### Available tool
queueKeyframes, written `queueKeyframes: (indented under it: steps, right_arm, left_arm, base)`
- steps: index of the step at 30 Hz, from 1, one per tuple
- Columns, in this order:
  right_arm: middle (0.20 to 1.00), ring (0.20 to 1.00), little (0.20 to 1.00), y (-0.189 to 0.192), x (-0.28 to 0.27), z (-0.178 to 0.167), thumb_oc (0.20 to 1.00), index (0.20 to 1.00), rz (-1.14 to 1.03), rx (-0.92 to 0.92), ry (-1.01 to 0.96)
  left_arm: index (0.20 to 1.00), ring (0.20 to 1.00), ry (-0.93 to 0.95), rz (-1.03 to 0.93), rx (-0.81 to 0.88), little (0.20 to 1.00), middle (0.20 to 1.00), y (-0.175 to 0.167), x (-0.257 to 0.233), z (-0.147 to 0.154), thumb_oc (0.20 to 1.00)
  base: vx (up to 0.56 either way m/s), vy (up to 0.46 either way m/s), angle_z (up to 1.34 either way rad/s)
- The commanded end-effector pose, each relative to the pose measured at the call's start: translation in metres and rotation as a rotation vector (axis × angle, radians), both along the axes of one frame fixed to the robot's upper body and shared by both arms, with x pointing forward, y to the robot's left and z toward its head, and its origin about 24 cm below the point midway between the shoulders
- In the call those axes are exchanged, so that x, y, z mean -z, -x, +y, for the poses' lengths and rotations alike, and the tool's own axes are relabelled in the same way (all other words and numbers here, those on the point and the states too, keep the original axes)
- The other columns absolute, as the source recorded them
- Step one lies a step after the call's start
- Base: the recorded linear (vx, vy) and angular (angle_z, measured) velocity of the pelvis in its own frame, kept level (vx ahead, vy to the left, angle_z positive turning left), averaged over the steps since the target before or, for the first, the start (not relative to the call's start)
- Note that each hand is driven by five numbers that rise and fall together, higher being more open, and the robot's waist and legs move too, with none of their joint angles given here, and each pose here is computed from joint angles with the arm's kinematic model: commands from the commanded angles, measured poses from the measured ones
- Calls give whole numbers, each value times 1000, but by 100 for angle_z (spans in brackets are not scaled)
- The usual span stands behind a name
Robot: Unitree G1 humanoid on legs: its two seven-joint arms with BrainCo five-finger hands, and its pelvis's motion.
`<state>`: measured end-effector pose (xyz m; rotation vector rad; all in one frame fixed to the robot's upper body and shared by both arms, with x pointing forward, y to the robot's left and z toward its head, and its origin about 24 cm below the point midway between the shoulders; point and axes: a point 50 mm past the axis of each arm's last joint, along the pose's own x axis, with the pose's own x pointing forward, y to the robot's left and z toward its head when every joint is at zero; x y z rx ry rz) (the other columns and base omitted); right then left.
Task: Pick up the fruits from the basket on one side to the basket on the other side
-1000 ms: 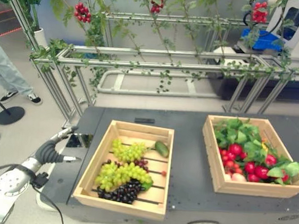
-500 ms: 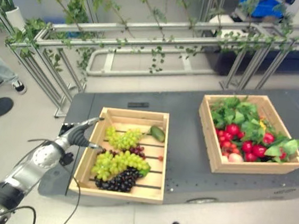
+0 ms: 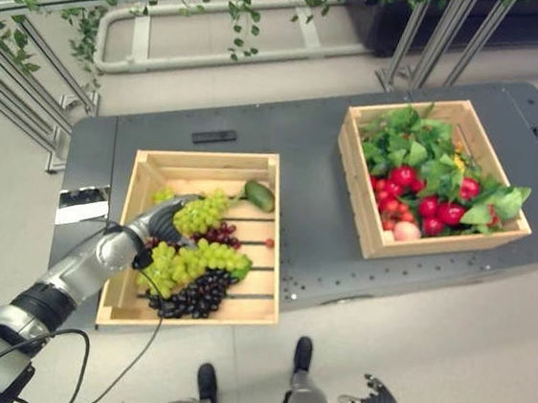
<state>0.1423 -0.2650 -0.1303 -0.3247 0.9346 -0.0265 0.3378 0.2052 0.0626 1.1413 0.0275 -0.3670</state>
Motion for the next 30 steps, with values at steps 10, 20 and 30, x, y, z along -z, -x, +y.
queueKeyframes:
  steps: [10, 20, 30]
  right_arm:
    - [1000, 1000, 1000, -36, -18, 6, 1000, 1000, -161, -14, 1]
    - [1000, 1000, 1000, -41, -22, 5, 1000, 1000, -189, -9, 3]
    - [1000, 1000, 1000, -44, -24, 6, 1000, 1000, -208, -13, -1]
  left_arm:
    - [1000, 1000, -127, -10, -83, 1000, 1000, -12, 4, 14, 1000]
    - [1000, 1000, -172, 18, -150, 1000, 1000, -12, 9, 31, 1000]
    - [1000, 1000, -200, 24, -160, 1000, 1000, -10, 15, 33, 1000]
  base:
    - [-13, 1, -3]
    - [0, 0, 0]
    - [-3, -2, -2]
